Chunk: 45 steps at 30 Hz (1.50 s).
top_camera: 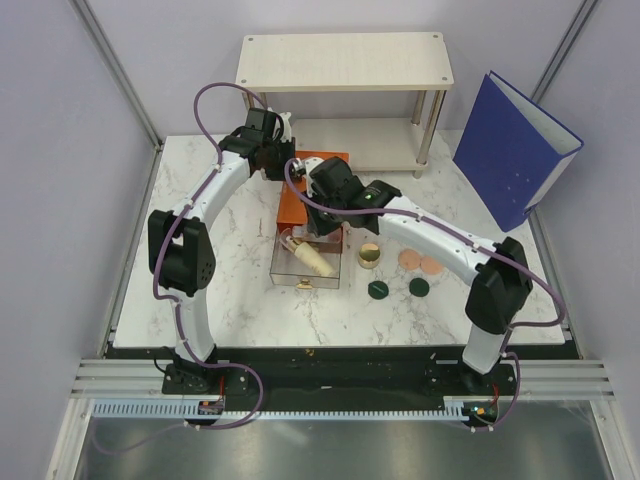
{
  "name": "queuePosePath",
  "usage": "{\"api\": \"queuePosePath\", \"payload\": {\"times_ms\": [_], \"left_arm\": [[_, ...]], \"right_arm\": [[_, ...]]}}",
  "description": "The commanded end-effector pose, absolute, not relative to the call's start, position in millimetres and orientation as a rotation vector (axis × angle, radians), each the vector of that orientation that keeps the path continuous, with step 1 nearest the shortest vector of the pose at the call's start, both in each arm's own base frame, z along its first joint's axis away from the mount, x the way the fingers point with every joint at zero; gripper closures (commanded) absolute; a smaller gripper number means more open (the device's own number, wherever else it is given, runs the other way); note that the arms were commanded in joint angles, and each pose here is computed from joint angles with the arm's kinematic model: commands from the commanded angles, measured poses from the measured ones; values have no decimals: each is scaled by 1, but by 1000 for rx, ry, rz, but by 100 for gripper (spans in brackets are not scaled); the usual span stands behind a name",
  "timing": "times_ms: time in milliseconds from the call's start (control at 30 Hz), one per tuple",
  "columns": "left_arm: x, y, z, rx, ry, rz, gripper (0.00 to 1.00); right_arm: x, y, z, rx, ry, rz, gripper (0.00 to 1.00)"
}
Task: Organize the makeup
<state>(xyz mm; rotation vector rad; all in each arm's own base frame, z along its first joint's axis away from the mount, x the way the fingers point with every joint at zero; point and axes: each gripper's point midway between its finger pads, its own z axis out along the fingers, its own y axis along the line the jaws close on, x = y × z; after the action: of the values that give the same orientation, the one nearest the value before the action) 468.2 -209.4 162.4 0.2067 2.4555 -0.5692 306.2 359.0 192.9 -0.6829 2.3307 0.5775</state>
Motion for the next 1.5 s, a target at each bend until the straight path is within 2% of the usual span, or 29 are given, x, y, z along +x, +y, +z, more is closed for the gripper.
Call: {"api": "queuePosePath", "payload": {"times_ms": [0,800,900,1067,1267,1467], "left_arm": [[432,-170,80,228,2745,-343,98],[432,-167,81,239,2747,-320,98],[432,-167,79,237,2752,-321,98],[432,-168,79,238,2751,-324,98],[433,-167,79,238,2750,-317,98],[432,-167,77,239,2756,-320,98]], "right_arm": [[323,384,209,-701,2246,628,100],[331,385,151,-722,2379,516,100],[335,384,161,-703,2340,510,100],[334,382,209,-689,2218,563,100],[308,384,247,-774,2146,691,100],[251,380,228,-1043,2234,705,100]]}}
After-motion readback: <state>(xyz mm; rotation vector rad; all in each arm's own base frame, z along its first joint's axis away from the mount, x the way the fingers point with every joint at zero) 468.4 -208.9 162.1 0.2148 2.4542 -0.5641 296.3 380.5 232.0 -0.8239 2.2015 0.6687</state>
